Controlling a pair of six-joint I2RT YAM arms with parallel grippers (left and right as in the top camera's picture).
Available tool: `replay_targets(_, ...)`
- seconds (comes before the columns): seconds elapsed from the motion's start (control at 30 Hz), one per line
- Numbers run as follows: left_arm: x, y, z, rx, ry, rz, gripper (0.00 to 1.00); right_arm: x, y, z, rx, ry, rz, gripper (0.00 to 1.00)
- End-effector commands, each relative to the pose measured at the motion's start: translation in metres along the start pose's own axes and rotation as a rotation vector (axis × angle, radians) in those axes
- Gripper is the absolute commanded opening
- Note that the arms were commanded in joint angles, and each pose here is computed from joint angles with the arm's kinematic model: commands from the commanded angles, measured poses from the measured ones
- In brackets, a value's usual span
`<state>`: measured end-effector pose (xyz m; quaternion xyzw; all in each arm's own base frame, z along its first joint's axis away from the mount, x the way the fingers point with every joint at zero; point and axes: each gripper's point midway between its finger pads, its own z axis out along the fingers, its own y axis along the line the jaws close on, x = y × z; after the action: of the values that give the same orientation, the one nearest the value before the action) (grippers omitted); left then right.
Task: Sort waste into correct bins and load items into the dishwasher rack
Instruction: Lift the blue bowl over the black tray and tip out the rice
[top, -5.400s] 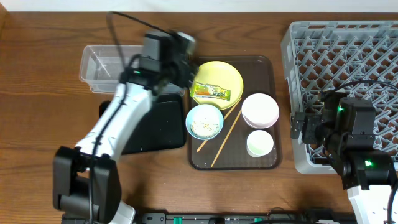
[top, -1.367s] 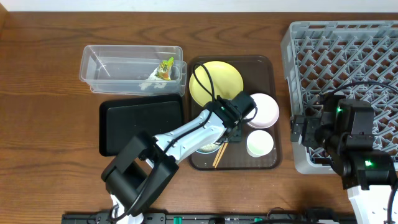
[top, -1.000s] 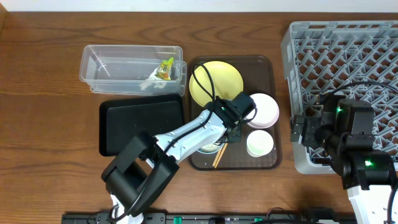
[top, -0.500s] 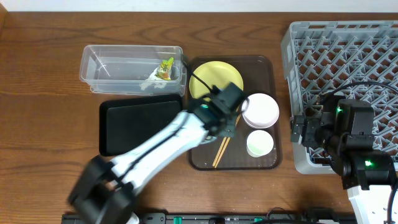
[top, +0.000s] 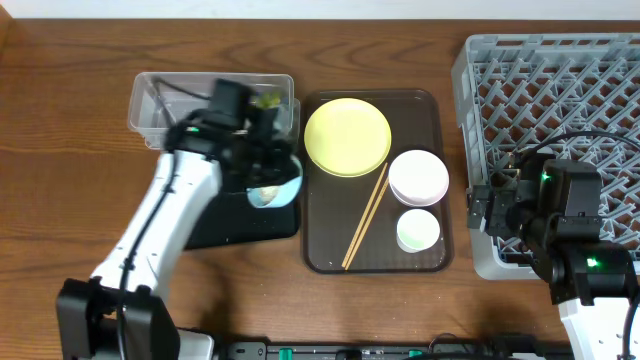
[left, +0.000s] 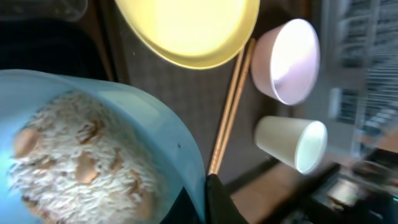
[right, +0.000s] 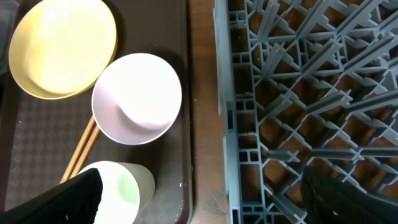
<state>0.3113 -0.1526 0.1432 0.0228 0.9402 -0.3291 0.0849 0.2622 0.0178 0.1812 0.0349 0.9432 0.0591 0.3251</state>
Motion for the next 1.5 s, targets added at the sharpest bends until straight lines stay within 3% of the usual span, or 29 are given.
replay_targets(0.0, 0.012, -0.006, -0.006, 0.271, 0.032, 0.026, 0.06, -0.006, 0.007, -0.005, -0.02, -0.017, -0.024, 0.99)
replay_targets(0.2, 0.018, 0.019, -0.021, 0.527, -0.022, -0.119, 0.06, -0.006, 0.007, -0.005, -0.02, -0.016, -0.024, 0.99)
replay_targets(0.4, 0.015, 0.049, -0.025, 0.661, -0.058, -0.319, 0.06, -0.006, 0.007, -0.005, -0.02, -0.016, -0.025, 0.99)
replay_targets(0.6, 0.001, 0.052, -0.043, 0.829, -0.096, -0.446, 0.06, -0.005, 0.007, -0.005, -0.02, -0.012, -0.024, 0.99)
replay_targets(0.77, -0.001, 0.059, -0.048, 0.838, -0.073, -0.571, 0.06, -0.003, 0.007, -0.005, -0.019, -0.005, -0.023, 0.99)
replay_targets(1.13, -0.005, 0.07, -0.056, 0.87, 0.093, -1.046, 0.06, -0.003, 0.007, -0.005, -0.019, -0.005, -0.023, 0.99)
replay_targets(1.47, -0.006, 0.075, -0.06, 0.879, 0.11, -1.132, 0.06, -0.003, 0.007, -0.005, -0.019, -0.005, -0.024, 0.99)
